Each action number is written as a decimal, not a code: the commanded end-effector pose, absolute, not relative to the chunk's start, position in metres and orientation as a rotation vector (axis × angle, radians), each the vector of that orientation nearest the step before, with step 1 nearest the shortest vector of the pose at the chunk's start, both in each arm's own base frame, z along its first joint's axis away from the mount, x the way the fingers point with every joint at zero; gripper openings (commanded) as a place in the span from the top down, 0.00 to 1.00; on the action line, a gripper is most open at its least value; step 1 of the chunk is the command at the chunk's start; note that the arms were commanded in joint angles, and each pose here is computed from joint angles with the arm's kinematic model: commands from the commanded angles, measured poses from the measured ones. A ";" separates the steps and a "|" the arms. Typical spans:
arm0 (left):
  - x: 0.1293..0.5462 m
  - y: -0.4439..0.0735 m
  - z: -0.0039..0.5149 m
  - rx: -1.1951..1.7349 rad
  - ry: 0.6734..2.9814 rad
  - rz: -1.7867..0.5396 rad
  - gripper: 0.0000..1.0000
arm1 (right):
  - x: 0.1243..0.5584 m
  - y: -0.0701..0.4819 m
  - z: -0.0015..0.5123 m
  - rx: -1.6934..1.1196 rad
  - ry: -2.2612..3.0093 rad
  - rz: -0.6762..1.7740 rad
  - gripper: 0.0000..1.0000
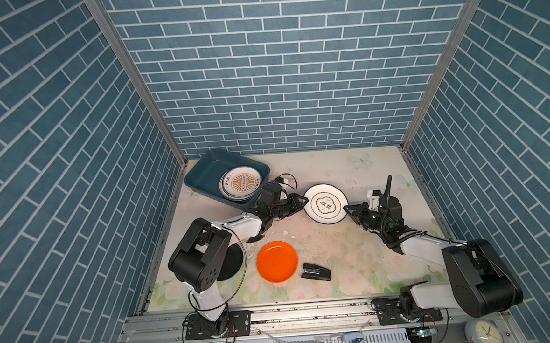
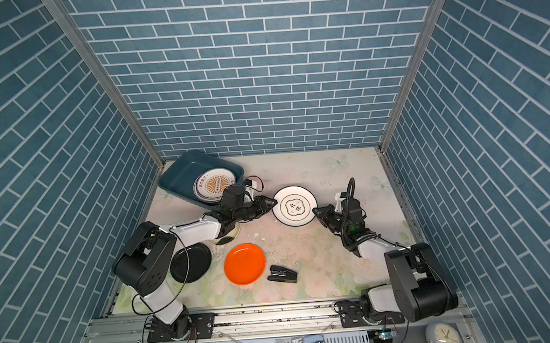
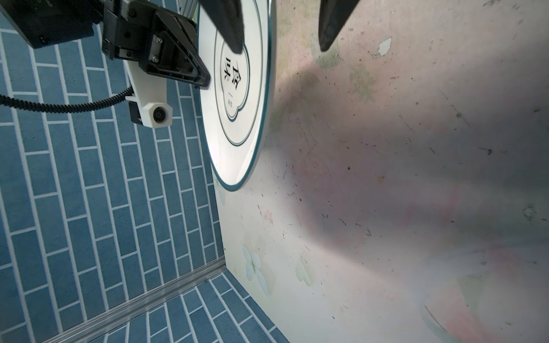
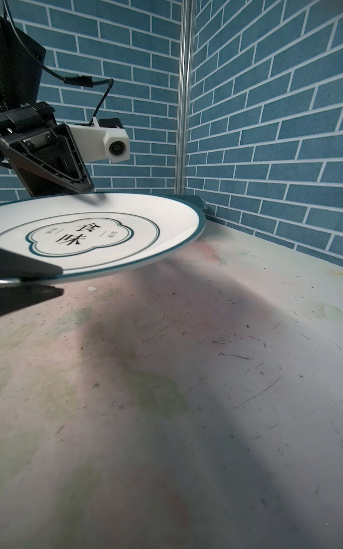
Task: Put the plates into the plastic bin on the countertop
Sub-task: 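Grasp the upright plate rim with the left gripper and open the right gripper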
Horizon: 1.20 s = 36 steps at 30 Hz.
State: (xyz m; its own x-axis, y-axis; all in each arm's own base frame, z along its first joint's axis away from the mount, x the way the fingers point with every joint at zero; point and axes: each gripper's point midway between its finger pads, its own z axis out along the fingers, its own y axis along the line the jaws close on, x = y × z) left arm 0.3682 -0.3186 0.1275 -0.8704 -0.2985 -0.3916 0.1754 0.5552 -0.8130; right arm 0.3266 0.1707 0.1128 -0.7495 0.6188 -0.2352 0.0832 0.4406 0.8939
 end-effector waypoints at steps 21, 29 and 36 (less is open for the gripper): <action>0.372 -0.333 0.123 -0.073 2.270 -1.352 1.00 | 0.337 0.184 0.150 0.468 2.078 1.332 0.30; 0.373 -0.331 0.128 -0.077 2.273 -1.333 1.00 | 0.331 0.179 0.146 0.467 2.094 1.291 0.25; 0.373 -0.330 0.135 -0.056 2.274 -1.314 1.00 | 0.325 0.171 0.144 0.465 2.107 1.219 0.14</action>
State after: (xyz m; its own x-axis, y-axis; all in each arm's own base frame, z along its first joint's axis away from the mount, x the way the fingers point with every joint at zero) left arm 0.3694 -0.3270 0.1132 -0.8877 -0.2867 -0.3604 0.1614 0.5392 -0.8266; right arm 0.3257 0.1749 0.1372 -0.7469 0.5927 -0.3013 0.0171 0.4701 0.8824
